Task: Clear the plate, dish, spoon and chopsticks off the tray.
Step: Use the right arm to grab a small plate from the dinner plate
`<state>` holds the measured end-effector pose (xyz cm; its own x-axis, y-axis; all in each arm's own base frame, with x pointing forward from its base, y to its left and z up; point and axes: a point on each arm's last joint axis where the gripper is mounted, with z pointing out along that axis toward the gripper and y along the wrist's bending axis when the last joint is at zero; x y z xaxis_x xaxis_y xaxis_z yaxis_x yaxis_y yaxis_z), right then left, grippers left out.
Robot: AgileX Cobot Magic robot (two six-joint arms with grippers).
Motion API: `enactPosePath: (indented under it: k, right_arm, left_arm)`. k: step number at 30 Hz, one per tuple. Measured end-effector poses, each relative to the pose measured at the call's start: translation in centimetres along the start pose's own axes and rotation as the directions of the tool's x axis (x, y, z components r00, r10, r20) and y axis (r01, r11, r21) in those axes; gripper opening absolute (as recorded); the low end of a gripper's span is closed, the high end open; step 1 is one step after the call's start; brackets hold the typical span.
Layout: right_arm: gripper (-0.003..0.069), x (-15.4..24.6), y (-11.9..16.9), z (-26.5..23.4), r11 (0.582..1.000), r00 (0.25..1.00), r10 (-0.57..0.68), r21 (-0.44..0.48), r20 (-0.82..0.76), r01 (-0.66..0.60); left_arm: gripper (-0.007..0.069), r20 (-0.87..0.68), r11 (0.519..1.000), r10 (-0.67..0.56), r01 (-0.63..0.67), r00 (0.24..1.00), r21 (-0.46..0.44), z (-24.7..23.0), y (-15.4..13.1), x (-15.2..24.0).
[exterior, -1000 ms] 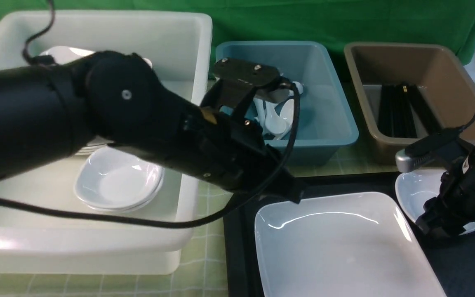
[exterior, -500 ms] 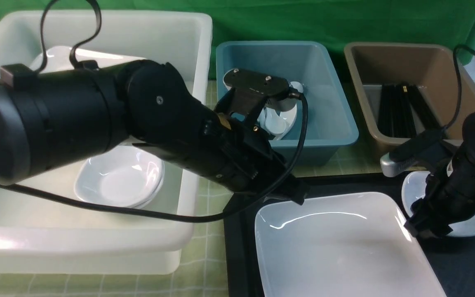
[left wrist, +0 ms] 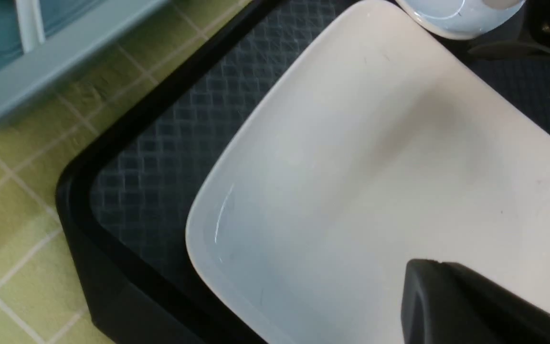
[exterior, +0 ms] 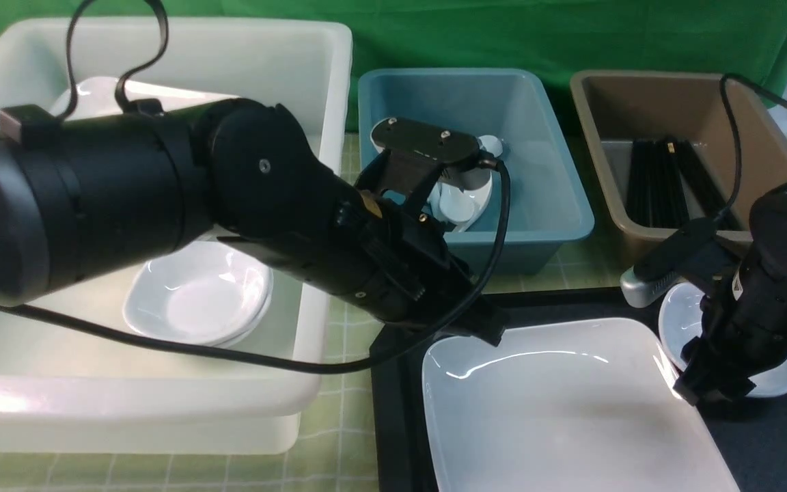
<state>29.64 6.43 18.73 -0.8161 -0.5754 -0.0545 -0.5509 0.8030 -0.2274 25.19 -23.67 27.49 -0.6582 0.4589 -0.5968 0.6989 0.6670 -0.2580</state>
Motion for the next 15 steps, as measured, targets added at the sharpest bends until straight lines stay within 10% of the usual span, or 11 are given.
enactPosePath:
  k: [10,15]
  right_arm:
    - [0.0391,-0.6,-0.1,2.0,0.999,1.000,0.018,0.032,-0.017,-0.017]
    - [0.0234,-1.0,-0.2,2.1,0.999,1.000,0.016,0.041,0.023,-0.017]
  left_arm:
    - [0.0003,-0.013,1.000,0.000,0.000,1.000,0.004,0.0,0.0,0.1]
    - [0.0003,-0.016,1.000,0.003,-0.003,1.000,0.003,0.0,0.0,0.1]
